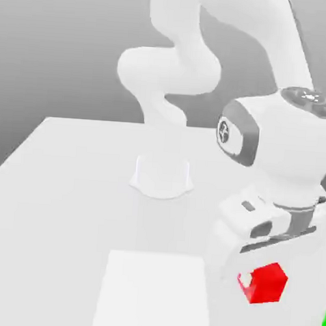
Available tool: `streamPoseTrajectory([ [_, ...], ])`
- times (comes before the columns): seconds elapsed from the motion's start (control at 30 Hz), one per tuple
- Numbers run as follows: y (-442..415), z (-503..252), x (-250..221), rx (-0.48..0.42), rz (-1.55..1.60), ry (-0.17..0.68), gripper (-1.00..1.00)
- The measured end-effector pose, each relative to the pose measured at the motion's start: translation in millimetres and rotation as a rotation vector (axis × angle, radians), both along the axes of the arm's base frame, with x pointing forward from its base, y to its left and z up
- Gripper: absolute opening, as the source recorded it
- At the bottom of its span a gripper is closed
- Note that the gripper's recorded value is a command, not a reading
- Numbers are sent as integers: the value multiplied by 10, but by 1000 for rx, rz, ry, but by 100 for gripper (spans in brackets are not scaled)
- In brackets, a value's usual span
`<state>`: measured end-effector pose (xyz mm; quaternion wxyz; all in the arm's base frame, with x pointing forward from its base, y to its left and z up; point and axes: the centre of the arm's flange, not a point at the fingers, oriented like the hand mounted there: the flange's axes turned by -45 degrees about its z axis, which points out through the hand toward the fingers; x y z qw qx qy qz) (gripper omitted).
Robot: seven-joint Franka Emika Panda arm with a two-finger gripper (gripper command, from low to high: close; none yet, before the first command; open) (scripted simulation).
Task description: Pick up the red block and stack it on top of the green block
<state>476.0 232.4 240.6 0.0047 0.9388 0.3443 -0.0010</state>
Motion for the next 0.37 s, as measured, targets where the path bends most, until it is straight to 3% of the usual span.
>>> streamPoseTrajectory([
  [0.1,661,37,-33,8,229,4,-100],
  [0.23,863,-473,-52,10,297,4,-100],
  [0.27,868,-554,-57,10,300,4,100],
  [0.37,868,-554,-57,10,300,4,100],
])
